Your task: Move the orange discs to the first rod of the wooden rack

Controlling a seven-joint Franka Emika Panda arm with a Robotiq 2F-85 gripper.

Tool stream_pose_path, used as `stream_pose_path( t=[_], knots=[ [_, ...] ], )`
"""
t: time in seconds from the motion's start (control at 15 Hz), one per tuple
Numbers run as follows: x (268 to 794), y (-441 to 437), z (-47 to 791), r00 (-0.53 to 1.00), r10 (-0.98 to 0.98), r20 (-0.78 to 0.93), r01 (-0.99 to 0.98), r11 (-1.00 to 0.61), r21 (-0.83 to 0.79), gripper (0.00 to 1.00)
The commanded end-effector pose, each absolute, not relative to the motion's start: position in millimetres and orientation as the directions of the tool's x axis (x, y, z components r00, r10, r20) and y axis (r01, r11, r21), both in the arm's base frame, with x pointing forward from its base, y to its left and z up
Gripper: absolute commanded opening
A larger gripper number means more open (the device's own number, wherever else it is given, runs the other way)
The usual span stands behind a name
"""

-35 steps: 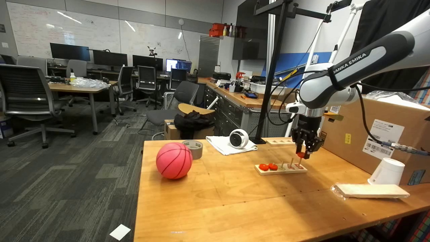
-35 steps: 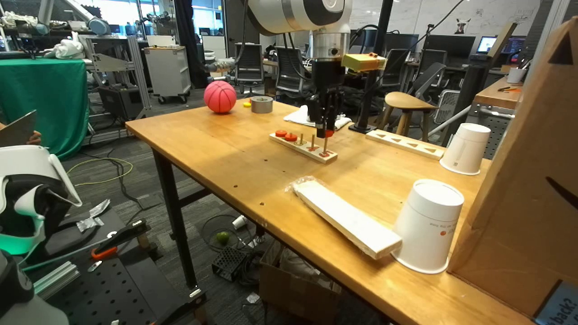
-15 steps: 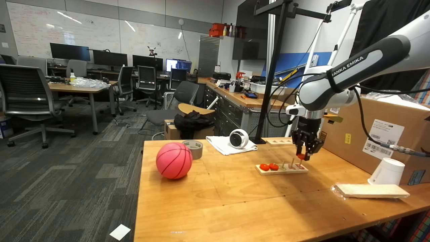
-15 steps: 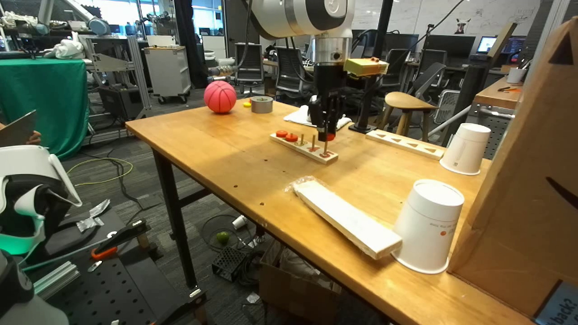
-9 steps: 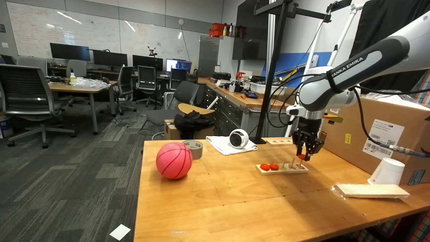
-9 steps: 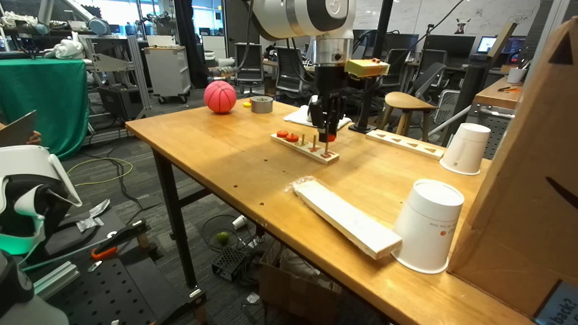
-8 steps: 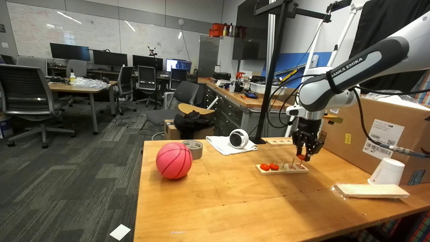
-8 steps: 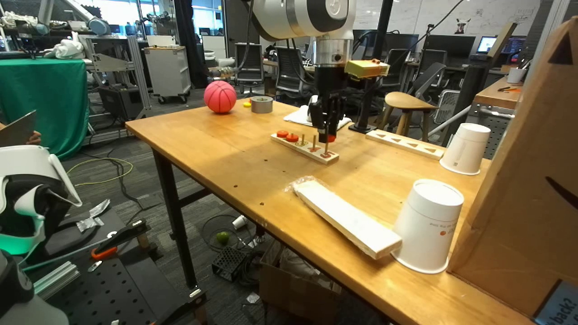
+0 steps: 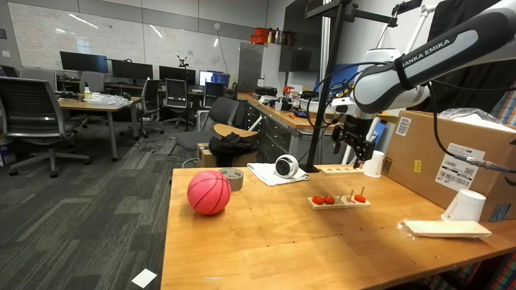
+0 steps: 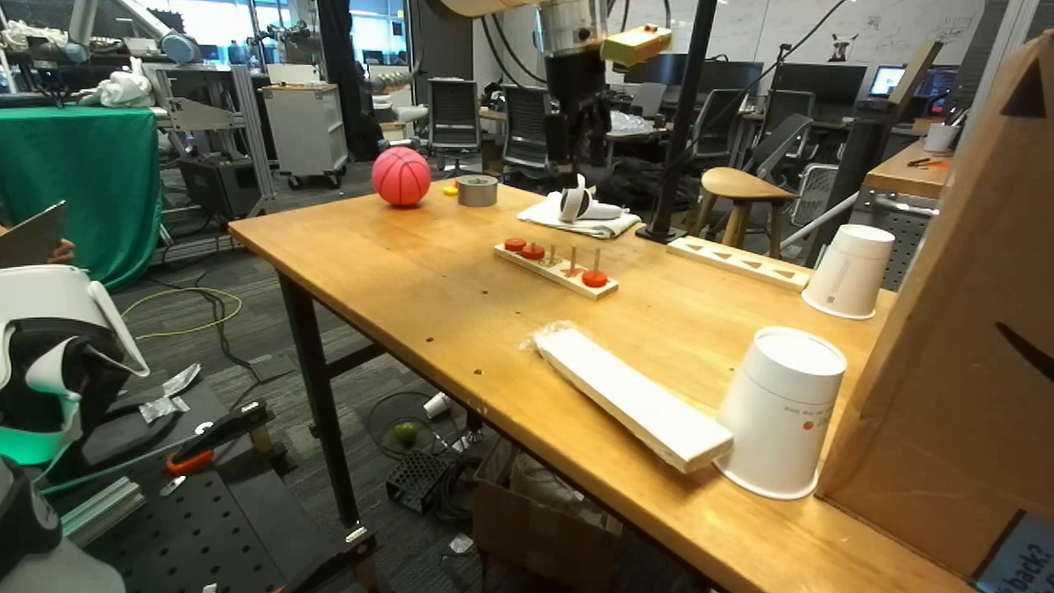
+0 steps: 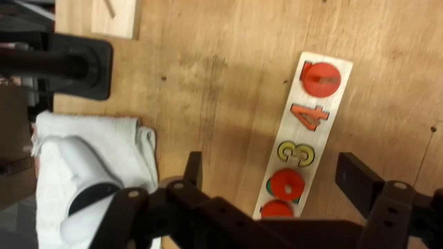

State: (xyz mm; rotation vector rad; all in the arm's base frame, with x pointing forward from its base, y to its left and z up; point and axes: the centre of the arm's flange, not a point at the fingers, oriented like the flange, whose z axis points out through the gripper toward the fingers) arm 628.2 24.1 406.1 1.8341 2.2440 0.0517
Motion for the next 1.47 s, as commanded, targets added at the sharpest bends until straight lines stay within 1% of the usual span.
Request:
stream_pose_path(
  t=[0.0, 0.2, 0.33, 1.13, 1.4],
  knots=[
    [626.0, 83.4, 413.4, -0.288, 0.944, -0.160, 0.923, 0.318, 0.216, 1.00],
    [624.6, 108.2, 399.3, -0.332, 0.932, -0.144, 0.916, 0.355, 0.189, 1.00],
    [623.0, 111.2, 387.3, -0.328, 0.935, -0.134, 0.924, 0.348, 0.162, 1.00],
    [618.3, 93.7, 321.8, -0.292, 0.954, -0.071, 0.956, 0.294, 0.009, 1.00],
    [621.6, 76.4, 311.4, -0.266, 0.962, -0.068, 0.964, 0.266, -0.012, 1.00]
  ],
)
